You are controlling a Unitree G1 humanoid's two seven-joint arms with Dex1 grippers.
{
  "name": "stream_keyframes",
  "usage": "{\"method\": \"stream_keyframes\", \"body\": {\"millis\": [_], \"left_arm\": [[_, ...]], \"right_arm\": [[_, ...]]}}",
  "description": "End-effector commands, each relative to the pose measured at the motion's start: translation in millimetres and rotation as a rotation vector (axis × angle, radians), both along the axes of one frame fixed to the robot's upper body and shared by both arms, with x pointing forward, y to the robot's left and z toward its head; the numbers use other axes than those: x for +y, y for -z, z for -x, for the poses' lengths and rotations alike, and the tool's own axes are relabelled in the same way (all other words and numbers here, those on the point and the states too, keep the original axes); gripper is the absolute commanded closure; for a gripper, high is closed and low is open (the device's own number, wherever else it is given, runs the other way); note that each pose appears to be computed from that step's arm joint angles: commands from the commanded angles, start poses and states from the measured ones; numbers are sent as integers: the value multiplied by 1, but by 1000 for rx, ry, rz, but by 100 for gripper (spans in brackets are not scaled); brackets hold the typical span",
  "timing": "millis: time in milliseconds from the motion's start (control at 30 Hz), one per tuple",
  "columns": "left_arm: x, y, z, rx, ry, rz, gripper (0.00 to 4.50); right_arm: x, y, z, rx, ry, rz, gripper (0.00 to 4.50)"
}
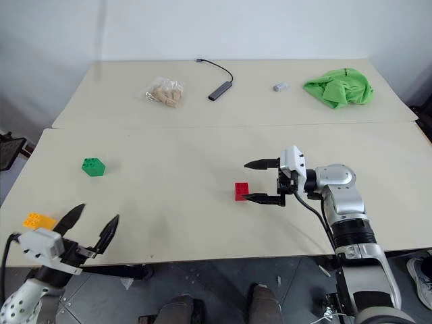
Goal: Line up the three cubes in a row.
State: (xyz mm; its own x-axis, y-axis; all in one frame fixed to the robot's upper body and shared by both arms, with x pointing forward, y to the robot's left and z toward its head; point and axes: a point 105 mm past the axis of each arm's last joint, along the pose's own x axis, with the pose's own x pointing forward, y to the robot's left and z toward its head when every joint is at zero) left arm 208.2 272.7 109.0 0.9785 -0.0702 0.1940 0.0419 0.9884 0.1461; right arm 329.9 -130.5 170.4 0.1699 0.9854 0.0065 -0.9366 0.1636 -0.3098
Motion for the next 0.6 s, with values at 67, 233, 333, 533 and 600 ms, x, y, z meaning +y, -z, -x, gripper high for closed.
{"method": "stream_keyframes", "body": {"millis": [67,233,333,533,600], "left_arm": [[-3,-9,1,-70,-119,56,0],[3,-9,-35,-58,-267,186,0],[8,-20,-69,-45,-309,146,0],[23,-30,-122,-19,-371,183,0],[27,-31,-130,-14,-398,179,0]], "right_arm": [[-9,-13,11,-120,26,-150,2],[-14,-4,21,-107,22,-150,2],[-11,-6,21,-118,39,-159,2],[-7,-9,23,-132,50,-147,2],[-6,-10,25,-143,54,-138,2]]}}
